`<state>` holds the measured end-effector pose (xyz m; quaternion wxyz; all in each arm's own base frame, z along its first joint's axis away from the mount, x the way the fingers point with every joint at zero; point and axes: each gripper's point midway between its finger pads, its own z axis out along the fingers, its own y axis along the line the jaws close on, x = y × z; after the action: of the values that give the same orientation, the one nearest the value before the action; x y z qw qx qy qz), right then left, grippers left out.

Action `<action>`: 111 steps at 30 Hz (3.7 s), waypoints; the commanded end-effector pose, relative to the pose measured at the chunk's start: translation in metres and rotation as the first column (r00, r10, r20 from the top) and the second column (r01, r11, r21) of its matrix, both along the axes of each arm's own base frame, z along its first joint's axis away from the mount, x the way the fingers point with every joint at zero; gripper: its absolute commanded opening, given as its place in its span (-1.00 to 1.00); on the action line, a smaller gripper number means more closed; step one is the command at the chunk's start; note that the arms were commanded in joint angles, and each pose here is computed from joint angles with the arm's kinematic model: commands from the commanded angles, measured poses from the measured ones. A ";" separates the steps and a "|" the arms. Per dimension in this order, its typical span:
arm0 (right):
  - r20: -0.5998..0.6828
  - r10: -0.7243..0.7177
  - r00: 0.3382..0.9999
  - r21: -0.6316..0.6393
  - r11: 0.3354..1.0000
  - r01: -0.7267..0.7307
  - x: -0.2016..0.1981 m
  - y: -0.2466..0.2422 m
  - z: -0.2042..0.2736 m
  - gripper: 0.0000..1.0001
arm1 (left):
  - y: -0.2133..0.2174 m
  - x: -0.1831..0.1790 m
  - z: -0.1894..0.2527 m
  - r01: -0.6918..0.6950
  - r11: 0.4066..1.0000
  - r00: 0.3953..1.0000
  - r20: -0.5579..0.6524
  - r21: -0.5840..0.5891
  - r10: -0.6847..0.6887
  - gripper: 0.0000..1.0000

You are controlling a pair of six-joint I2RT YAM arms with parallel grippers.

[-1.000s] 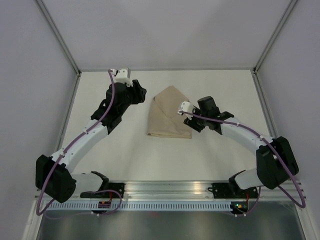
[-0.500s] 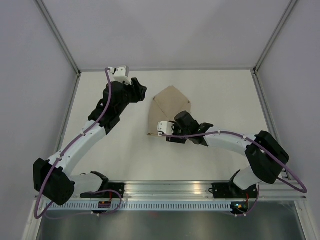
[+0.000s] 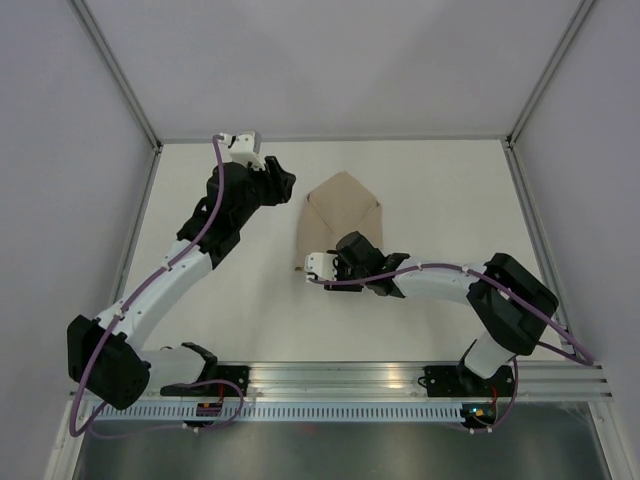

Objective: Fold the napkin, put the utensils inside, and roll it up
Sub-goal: Roll the napkin with the utensil

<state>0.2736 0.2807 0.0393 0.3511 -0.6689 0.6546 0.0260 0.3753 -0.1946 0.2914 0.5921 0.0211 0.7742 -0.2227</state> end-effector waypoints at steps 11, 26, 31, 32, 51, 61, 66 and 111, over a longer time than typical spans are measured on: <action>0.063 0.006 0.998 -0.023 1.000 -0.005 0.013 0.000 -0.018 0.08 | -0.003 0.005 0.006 0.032 0.998 0.999 0.032 0.050 -0.033 0.12; -0.144 0.056 0.988 -0.050 0.997 -0.064 0.002 -0.018 -0.039 -0.12 | -0.014 0.007 -0.012 0.102 0.991 0.995 -0.001 0.091 -0.102 0.14; -0.204 0.084 0.975 -0.094 0.990 -0.105 -0.008 -0.025 -0.051 -0.14 | -0.014 0.005 -0.018 0.110 0.988 0.994 -0.017 0.107 -0.109 0.18; -0.215 0.087 0.973 -0.097 0.989 -0.110 -0.010 -0.025 -0.052 -0.17 | -0.014 0.004 -0.018 0.113 0.988 0.994 -0.016 0.108 -0.112 0.19; -0.470 0.099 0.877 -0.120 0.977 -0.175 -0.033 -0.041 -0.073 -0.82 | -0.009 -0.012 -0.021 0.115 0.991 0.993 0.019 0.073 -0.117 0.03; -0.701 0.115 0.704 -0.031 0.981 -0.191 -0.041 -0.046 -0.064 -0.88 | 0.012 -0.035 -0.028 0.035 0.999 0.988 0.150 0.007 -0.035 -0.46; -0.806 0.108 0.582 -0.009 0.981 -0.194 -0.047 -0.053 -0.063 -0.89 | 0.011 -0.045 -0.036 0.034 0.999 0.979 0.199 0.029 -0.039 -0.84; -0.912 -0.029 0.410 -0.063 0.996 -0.070 -0.022 -0.063 -0.078 -0.98 | -0.164 -0.150 -0.247 0.609 0.378 0.682 -0.218 0.697 -0.698 0.10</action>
<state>0.2320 0.2389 0.0115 -0.0981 -0.5139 0.7349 0.4315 0.2112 -0.3539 0.0395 0.4082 0.5593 0.7061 -0.1480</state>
